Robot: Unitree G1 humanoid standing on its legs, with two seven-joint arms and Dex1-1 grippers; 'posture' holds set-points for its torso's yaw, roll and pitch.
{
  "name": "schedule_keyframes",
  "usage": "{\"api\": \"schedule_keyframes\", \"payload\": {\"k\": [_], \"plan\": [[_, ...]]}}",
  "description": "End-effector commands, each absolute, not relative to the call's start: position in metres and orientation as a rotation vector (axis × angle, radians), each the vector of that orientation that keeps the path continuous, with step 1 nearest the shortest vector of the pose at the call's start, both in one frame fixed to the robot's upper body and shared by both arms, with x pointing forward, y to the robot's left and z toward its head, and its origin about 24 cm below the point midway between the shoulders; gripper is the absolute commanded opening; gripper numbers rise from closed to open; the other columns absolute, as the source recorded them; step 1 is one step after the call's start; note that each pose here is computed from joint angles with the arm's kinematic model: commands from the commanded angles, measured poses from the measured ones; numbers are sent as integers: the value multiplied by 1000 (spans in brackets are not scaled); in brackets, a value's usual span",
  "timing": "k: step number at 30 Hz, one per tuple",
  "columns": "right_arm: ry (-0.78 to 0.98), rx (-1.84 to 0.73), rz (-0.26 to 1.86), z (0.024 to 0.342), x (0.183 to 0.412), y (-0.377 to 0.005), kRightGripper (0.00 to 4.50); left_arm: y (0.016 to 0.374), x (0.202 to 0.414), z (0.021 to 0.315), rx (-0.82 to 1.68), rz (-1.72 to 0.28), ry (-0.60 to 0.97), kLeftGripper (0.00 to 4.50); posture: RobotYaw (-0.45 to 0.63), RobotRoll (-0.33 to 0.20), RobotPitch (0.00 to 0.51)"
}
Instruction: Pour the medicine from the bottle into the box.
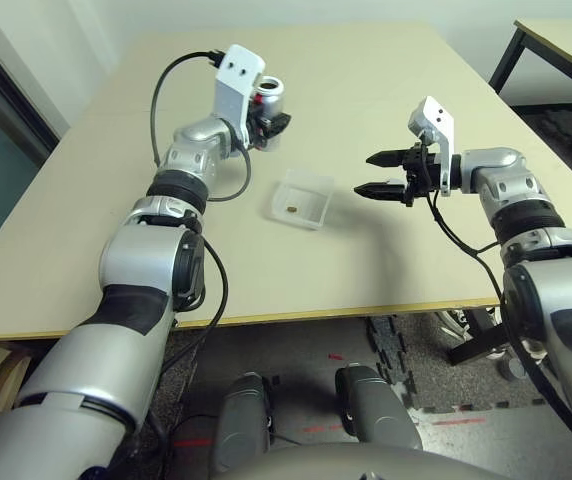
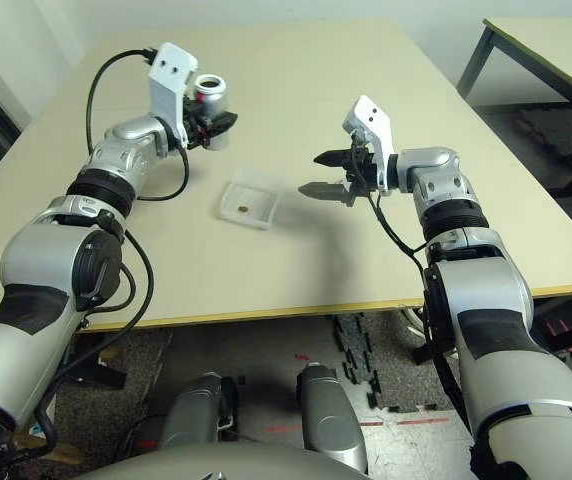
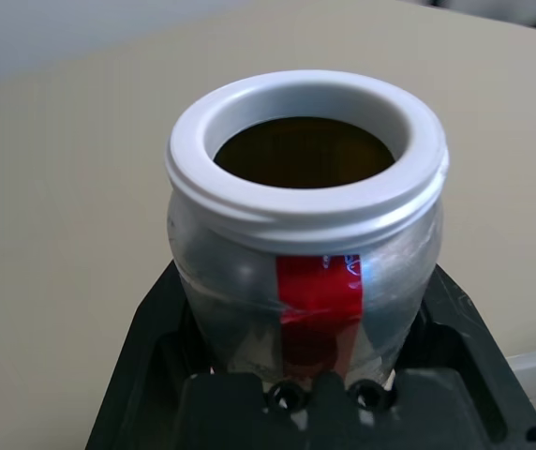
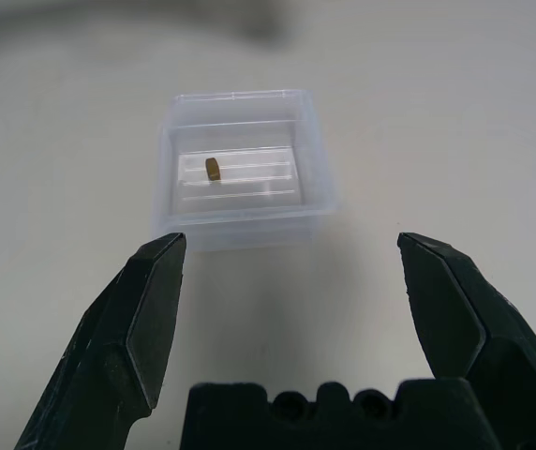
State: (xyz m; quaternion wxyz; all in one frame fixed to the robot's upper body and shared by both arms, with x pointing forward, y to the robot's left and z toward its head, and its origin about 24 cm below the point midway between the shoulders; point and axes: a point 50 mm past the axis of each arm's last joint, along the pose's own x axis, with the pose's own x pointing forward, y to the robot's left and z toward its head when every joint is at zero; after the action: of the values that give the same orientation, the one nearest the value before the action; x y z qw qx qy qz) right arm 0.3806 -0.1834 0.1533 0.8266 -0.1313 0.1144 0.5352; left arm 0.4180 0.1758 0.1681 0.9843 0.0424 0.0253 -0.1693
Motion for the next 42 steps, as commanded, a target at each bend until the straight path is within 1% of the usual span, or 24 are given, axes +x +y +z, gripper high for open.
{"api": "schedule_keyframes", "payload": {"k": [1,5,8,17,25,41,42], "plan": [[262,-282,1144,146,380,-181,4500,194,413,157,54,-221,14,2682,-171,0,56],[259,-282,1149,146,381,-178,4500,203,406,137,95,-156,29,2682,-165,0,56],[258,-284,1156,146,381,-176,4500,212,402,128,108,-86,27,2682,-165,0,56],[254,-295,1156,149,381,-177,4500,222,394,106,86,-46,67,2682,-171,0,55],[251,-299,1162,150,381,-177,4500,219,388,89,87,-67,87,2682,-173,0,60],[246,-305,1165,154,382,-178,4500,214,383,73,80,-65,145,2682,-182,0,70],[245,-305,1165,154,382,-177,4500,213,383,72,80,-64,147,2775,-181,0,70]]}}
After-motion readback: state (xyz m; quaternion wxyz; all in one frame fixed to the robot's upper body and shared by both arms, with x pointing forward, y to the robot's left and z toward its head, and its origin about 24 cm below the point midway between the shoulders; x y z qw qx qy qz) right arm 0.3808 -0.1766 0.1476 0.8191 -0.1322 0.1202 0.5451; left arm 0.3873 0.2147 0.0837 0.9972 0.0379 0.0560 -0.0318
